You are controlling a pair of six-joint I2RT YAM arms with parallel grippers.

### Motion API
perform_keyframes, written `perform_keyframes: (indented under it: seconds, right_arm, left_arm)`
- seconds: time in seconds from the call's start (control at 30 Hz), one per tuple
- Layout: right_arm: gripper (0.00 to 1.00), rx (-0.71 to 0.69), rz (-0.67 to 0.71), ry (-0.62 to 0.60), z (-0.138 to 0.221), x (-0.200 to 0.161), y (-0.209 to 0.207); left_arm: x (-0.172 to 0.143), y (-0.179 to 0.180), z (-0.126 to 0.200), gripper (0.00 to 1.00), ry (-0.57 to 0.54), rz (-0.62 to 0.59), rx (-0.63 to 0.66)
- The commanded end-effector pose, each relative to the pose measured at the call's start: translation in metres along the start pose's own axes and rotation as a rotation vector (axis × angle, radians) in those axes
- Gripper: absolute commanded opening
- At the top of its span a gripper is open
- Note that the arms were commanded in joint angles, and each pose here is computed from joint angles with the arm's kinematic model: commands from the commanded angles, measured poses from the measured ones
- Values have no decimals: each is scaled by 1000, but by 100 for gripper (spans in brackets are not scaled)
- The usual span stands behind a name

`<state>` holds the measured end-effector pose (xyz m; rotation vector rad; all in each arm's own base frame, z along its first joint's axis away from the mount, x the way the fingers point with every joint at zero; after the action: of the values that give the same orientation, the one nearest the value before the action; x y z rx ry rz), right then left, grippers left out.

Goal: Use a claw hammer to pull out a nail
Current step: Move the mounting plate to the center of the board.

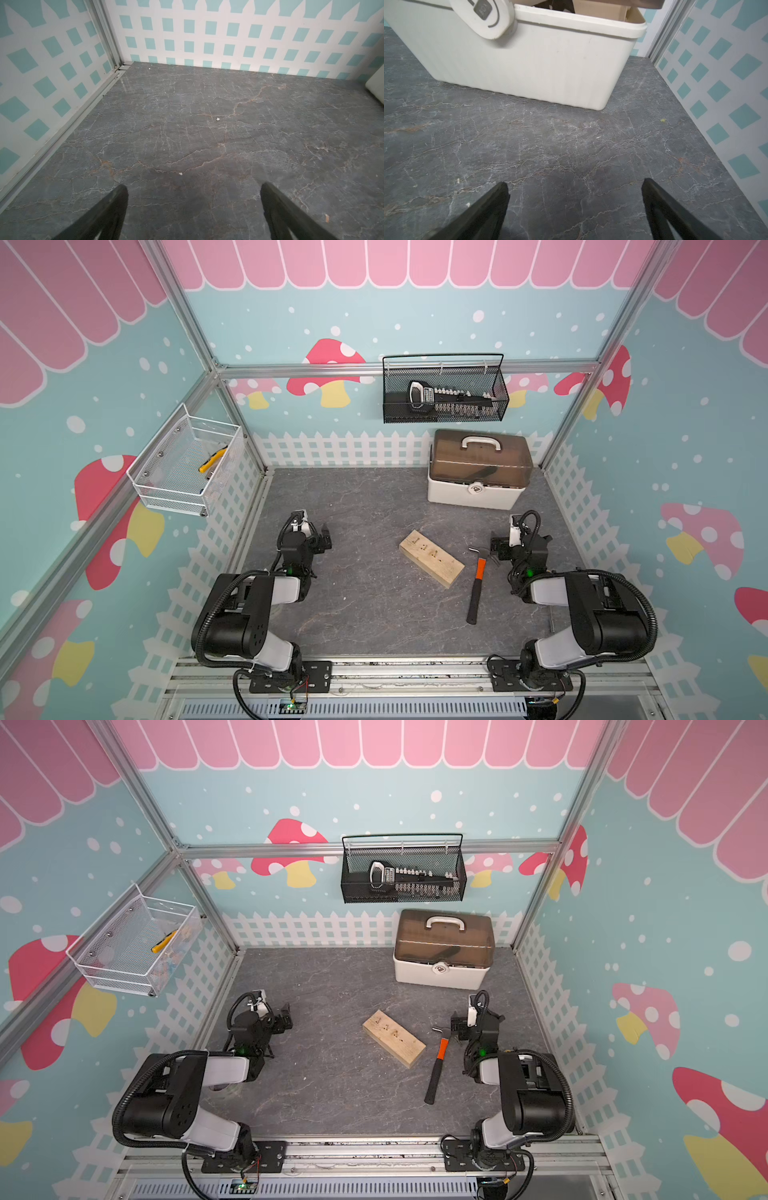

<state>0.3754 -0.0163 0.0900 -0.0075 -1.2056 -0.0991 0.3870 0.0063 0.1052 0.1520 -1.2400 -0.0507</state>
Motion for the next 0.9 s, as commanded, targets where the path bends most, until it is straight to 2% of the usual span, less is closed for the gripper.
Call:
perform_keyframes:
  seconds: [0.0, 0.5, 0.6, 0.63, 0.67, 0.7, 0.77, 0.8, 0.87]
  right_arm:
    - [100, 7, 16, -42, -3, 12, 4]
    - [100, 4, 15, -45, -3, 13, 3]
    - [100, -70, -3, -34, 0, 24, -6]
    - [100, -75, 1, -27, 1, 36, -5]
    - [99, -75, 5, 0, 2, 39, -4]
    - [100, -63, 6, 0, 4, 47, -2]
    - [100, -39, -40, -17, 14, 63, 3]
    - [100, -66, -136, -13, 21, 67, -2]
    - [100, -182, -404, 8, 34, 60, -20]
  left_arm:
    - [14, 6, -5, 99, -42, -14, 27]
    - [16, 6, -4, 99, -51, -19, 30]
    - [41, -3, 2, 99, 27, -101, 60]
    - [57, -6, 6, 99, 18, -128, 73]
    - [73, -8, 12, 99, -19, -109, 82]
    - [88, -9, 20, 99, -74, -38, 80]
    - [108, -8, 31, 99, -135, 163, 49]
    - [115, -15, 34, 99, -133, 223, -2]
    - [124, -36, 31, 99, -98, 268, -137]
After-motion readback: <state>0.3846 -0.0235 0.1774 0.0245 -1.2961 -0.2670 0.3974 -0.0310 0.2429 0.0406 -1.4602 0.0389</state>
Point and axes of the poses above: each gripper's point midway between its finger pads, its own z axis back along the fingers, its own y axis along the line the jaws close on, x = y × z, the point moved 1 cm from there along z, back along the fingers, and after that the axes turned 10 degrees about -z, right-handed, at the moved point
